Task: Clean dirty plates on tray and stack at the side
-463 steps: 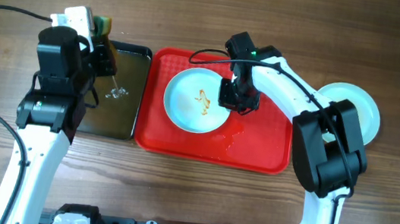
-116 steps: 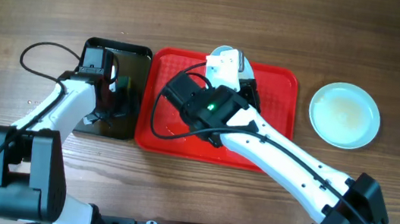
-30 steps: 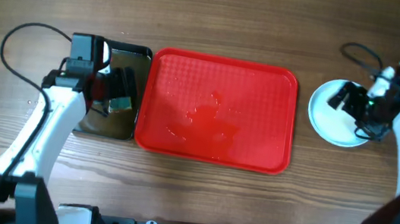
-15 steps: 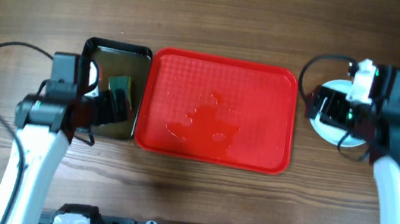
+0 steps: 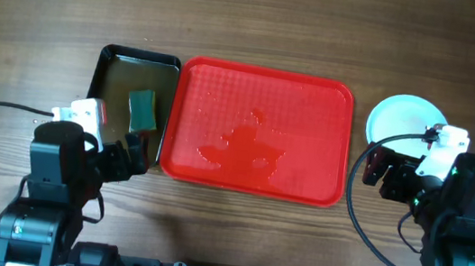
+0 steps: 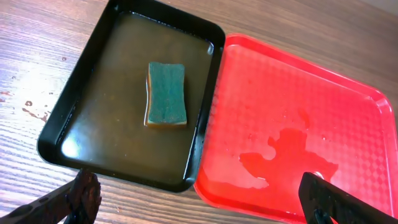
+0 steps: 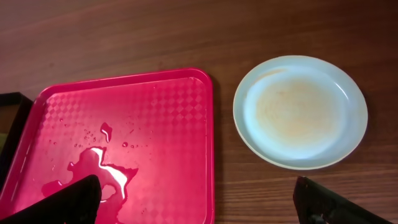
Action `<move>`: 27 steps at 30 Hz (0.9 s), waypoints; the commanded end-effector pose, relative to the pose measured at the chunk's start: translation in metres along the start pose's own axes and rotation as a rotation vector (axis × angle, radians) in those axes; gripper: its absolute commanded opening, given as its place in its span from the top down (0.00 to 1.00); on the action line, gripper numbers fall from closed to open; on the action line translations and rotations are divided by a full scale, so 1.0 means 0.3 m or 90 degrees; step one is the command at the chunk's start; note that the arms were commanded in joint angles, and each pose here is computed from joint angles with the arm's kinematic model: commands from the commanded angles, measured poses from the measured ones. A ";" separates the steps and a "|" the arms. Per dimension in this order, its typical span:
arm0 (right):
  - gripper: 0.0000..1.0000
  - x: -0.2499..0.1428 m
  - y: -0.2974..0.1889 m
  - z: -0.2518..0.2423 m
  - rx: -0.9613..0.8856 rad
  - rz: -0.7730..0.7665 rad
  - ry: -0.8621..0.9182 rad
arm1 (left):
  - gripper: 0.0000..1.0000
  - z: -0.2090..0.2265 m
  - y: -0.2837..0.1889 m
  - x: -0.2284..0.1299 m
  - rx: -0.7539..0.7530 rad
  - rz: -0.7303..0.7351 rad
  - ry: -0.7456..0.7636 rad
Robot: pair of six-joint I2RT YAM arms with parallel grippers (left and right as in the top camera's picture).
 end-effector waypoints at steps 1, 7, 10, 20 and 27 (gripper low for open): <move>0.01 -0.013 0.025 -0.014 -0.016 0.019 0.012 | 0.00 -0.004 0.010 -0.014 -0.006 0.009 -0.002; 0.00 -0.029 0.078 -0.026 -0.027 0.063 0.018 | 0.00 -0.004 0.010 -0.014 -0.006 0.009 -0.002; 0.00 -0.041 0.112 -0.034 -0.035 0.092 0.022 | 0.00 -0.004 0.010 -0.014 -0.006 0.009 -0.002; 0.00 -0.007 0.024 -0.036 -0.045 0.011 -0.007 | 0.00 -0.004 0.010 -0.014 -0.006 0.009 -0.002; 0.00 0.070 -0.155 0.013 0.001 -0.172 -0.043 | 0.00 -0.004 0.010 -0.014 -0.006 0.009 -0.002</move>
Point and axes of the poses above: each gripper's point midway between its finger pads, its own y axis out along the fingers, its own z axis along the line the jaws close on, x = y × z, the point moved 3 cm from there along -y, back along the fingers, and after that the axes turned 6 degrees about y, right-handed, at the moved point
